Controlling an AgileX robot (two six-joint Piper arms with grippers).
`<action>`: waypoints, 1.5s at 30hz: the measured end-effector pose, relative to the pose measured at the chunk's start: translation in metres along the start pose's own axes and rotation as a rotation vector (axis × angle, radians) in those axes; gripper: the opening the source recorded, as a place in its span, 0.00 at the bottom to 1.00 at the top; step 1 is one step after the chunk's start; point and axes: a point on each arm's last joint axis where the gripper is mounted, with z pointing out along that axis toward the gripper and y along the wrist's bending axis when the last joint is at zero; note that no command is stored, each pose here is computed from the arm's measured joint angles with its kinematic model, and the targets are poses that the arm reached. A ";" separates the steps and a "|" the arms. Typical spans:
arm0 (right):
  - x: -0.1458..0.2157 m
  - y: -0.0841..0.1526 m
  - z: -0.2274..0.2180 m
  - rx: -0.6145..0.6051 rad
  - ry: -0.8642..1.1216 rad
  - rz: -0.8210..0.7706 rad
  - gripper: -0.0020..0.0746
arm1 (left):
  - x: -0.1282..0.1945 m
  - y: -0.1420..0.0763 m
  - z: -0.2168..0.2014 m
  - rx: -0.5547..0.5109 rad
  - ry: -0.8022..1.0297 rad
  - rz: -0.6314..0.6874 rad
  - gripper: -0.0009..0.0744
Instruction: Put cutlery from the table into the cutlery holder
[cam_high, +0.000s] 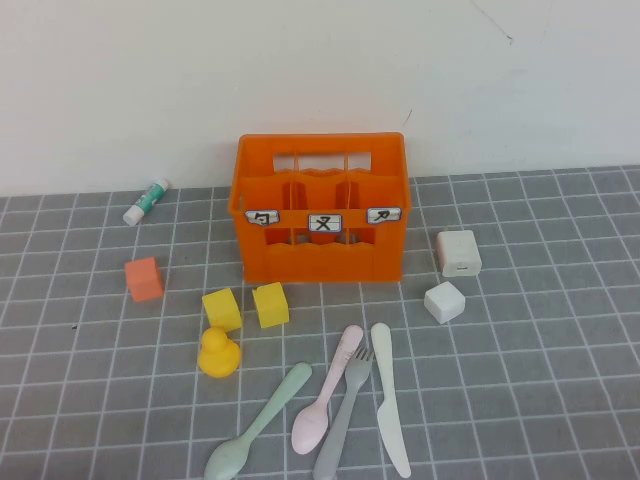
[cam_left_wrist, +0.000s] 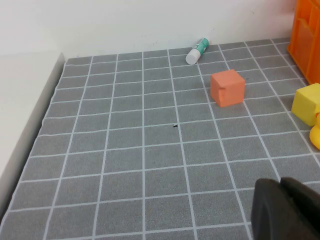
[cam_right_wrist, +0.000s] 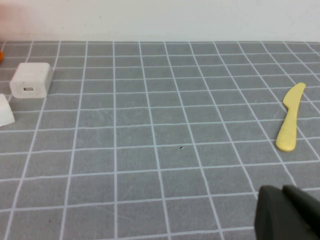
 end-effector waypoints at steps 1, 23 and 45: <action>0.000 0.000 0.000 0.000 0.000 0.000 0.02 | 0.000 0.000 0.000 0.000 0.000 0.000 0.01; 0.000 0.000 0.000 0.000 0.000 0.000 0.02 | -0.014 -0.003 -0.001 0.049 -0.146 -0.224 0.01; 0.000 0.000 0.000 0.000 0.000 0.000 0.02 | -0.026 -0.009 -0.004 0.262 -0.193 -1.233 0.01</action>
